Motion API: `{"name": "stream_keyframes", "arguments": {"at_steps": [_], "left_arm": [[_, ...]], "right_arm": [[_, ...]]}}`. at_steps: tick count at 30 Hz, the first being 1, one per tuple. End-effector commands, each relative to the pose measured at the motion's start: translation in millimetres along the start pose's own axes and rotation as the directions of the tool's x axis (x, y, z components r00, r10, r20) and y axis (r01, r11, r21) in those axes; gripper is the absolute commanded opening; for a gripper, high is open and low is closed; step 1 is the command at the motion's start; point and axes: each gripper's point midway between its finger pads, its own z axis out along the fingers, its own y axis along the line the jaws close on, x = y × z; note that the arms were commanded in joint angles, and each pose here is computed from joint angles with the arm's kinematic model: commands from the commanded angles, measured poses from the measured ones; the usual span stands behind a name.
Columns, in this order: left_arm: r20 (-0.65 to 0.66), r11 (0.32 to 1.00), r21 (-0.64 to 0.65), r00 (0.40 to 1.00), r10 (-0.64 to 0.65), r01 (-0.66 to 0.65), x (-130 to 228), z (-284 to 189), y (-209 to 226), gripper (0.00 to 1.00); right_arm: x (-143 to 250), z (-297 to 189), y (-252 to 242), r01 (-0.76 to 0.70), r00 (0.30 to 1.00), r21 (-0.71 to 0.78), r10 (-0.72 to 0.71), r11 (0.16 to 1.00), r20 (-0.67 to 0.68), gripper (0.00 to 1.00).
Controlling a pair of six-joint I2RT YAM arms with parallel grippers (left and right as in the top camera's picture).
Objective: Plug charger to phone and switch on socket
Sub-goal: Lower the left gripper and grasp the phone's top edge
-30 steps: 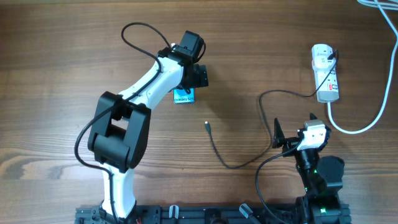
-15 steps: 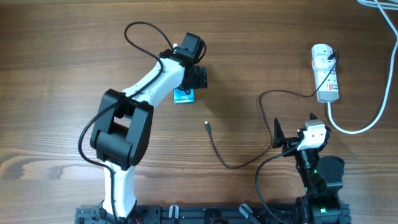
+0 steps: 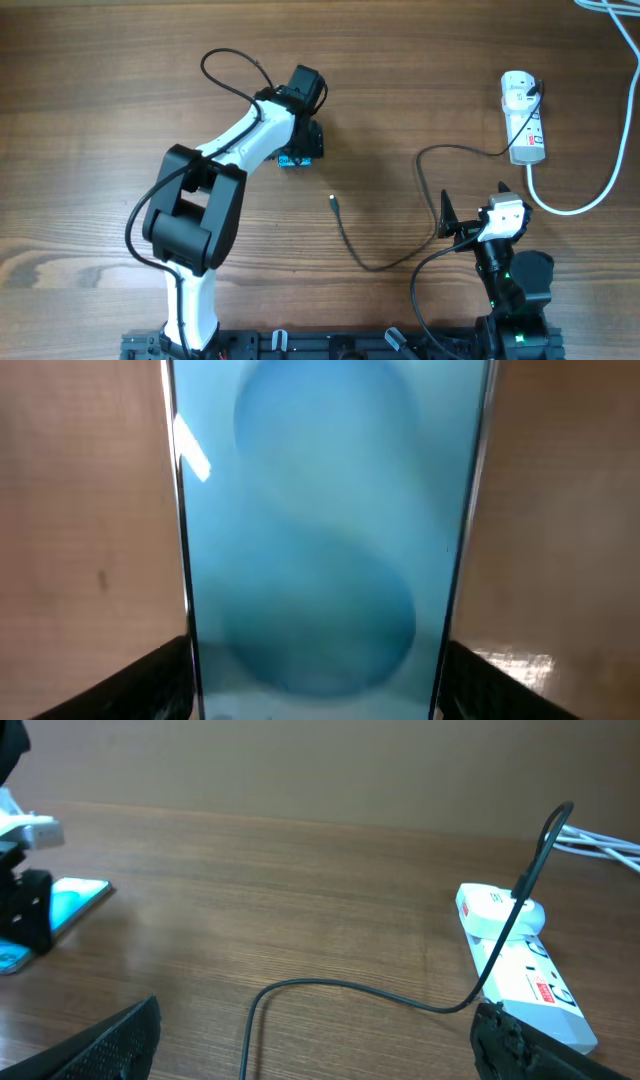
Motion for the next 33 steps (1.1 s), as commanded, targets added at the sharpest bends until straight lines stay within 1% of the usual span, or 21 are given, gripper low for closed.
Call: {"name": "stream_keyframes", "arguments": {"at_steps": [1, 2, 4, 8, 10, 12, 15, 16, 18, 20, 25, 28, 30, 31, 32, 33], "left_arm": [[-0.237, 0.999, 0.05, 0.971, 0.004, 0.008, 57, 15, -2, 0.78], [-0.269, 0.999, 0.036, 0.963, 0.004, 0.006, 65, 13, 2, 0.77], [-0.333, 1.0, 0.002, 0.943, 0.0, 0.0, 81, 8, 9, 0.79], [-0.458, 0.998, -0.063, 0.889, -0.017, -0.014, 112, -6, 25, 0.79], [-0.51, 0.995, -0.092, 0.86, -0.028, -0.023, 125, -14, 32, 0.86], [-0.547, 0.993, -0.114, 0.836, -0.037, -0.03, 134, -20, 37, 1.0], [-0.566, 0.991, -0.127, 0.824, -0.041, -0.037, 138, -24, 40, 1.0], [-0.557, 0.99, -0.134, 0.83, -0.04, -0.043, 136, -23, 42, 1.0], [-0.496, 0.985, -0.163, 0.868, -0.026, -0.063, 123, -15, 47, 1.0], [-0.433, 0.985, -0.159, 0.901, -0.014, -0.061, 108, -7, 44, 1.0], [-0.251, 0.994, -0.101, 0.968, 0.009, -0.035, 65, 12, 27, 1.0], [-0.124, 0.999, -0.039, 0.992, 0.012, -0.017, 34, 19, 11, 1.0], [-0.074, 1.0, -0.014, 0.997, 0.009, -0.01, 21, 20, 5, 1.0], [-0.062, 1.0, -0.008, 0.998, 0.009, -0.009, 18, 20, 3, 0.94], [-0.067, 1.0, -0.006, 0.998, 0.009, -0.009, 20, 20, 3, 0.84], [-0.08, 1.0, -0.003, 0.997, 0.011, -0.011, 23, 20, 2, 0.78]], "right_arm": [[-1, 0, 0, 0.018, 1.0, 0.003, -0.018, 1.0, 0.005, 1.0], [-1, 0, 0, 0.019, 1.0, 0.003, -0.019, 1.0, 0.005, 1.0], [-1, 0, 0, 0.019, 1.0, 0.003, -0.019, 1.0, 0.005, 1.0], [-1, 0, 0, 0.019, 1.0, 0.003, -0.019, 1.0, 0.005, 1.0], [-1, 0, 0, 0.019, 1.0, 0.003, -0.019, 1.0, 0.005, 1.0], [-1, 0, 0, 0.018, 1.0, 0.003, -0.018, 1.0, 0.005, 1.0], [-1, 0, 0, 0.019, 1.0, 0.003, -0.019, 1.0, 0.005, 1.0], [-1, 0, 0, 0.018, 1.0, 0.003, -0.018, 1.0, 0.005, 1.0], [-1, 0, 0, 0.019, 1.0, 0.003, -0.019, 1.0, 0.005, 1.0], [-1, 0, 0, 0.019, 1.0, 0.003, -0.019, 1.0, 0.005, 0.99], [-1, 0, 0, 0.019, 1.0, 0.003, -0.019, 1.0, 0.005, 1.0], [-1, 0, 0, 0.019, 1.0, 0.003, -0.019, 1.0, 0.005, 1.0], [-1, 0, 0, 0.019, 1.0, 0.003, -0.019, 1.0, 0.005, 1.0], [-1, 0, 0, 0.019, 1.0, 0.003, -0.019, 1.0, 0.005, 1.0], [-1, 0, 0, 0.018, 1.0, 0.003, -0.018, 1.0, 0.005, 1.0], [-1, 0, 0, 0.019, 1.0, 0.003, -0.019, 1.0, 0.005, 1.0]]}}
